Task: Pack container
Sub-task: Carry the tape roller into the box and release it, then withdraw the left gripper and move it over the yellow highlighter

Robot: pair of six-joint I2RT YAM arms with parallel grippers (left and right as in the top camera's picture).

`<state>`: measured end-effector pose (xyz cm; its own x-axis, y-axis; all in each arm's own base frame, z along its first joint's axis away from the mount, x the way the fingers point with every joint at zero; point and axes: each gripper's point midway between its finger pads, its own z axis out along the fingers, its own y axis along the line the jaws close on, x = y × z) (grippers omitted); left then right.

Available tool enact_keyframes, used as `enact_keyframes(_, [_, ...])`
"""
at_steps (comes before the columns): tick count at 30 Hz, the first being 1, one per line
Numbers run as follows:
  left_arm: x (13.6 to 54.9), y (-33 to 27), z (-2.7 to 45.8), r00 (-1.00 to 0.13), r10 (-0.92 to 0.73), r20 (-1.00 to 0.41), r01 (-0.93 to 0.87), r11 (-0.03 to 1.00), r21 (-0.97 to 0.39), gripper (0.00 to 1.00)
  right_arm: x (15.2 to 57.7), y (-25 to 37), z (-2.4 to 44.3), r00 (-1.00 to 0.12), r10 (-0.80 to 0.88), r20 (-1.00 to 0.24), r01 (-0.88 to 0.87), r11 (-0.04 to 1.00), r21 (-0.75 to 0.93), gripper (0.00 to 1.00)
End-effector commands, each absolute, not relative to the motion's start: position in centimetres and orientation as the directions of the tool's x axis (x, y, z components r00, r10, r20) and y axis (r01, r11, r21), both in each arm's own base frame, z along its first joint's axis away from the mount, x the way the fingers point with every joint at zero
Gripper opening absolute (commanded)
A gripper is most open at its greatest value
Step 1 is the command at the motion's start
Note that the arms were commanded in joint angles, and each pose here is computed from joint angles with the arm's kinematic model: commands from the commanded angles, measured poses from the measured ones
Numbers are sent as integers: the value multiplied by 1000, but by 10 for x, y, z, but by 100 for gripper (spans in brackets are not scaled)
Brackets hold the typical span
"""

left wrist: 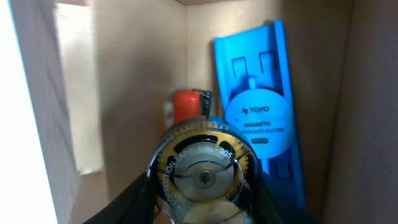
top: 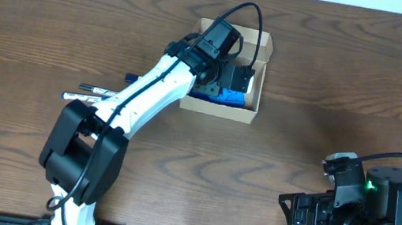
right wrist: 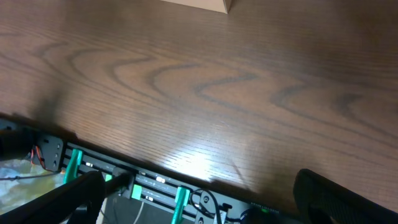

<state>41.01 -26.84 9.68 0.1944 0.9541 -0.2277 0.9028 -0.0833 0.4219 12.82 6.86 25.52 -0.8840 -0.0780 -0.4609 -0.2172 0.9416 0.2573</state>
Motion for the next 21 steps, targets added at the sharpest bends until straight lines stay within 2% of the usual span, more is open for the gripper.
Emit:
enact_keyframes(1, [414,-267,84,234,955,-182,896,-139,421,22,129,68,259,-877,-83,-473,-226,940,254,99])
enact_keyframes(6, [415,-264,73,231,958,-169,903,-146,404,23,129,68,259,-877,-83,-473,-226,940,254,99])
enact_keyframes(8, [415,-264,72,230,958,-169,904,-146,403,26,129,68,259,-877,-83,-473,-226,940,254,99])
enact_keyframes(10, [416,-263,72,227,960,-163,902,-145,406,33,129,68,259,-877,-83,-473,-226,940,254,99])
enact_keyframes(17, [422,-254,73,176,977,-122,899,-109,424,50,129,68,259,-877,-83,-473,-226,940,254,99])
enact_keyframes(21, [424,-250,74,141,984,-108,897,-81,434,54,129,68,259,-877,-83,-473,-226,940,254,99])
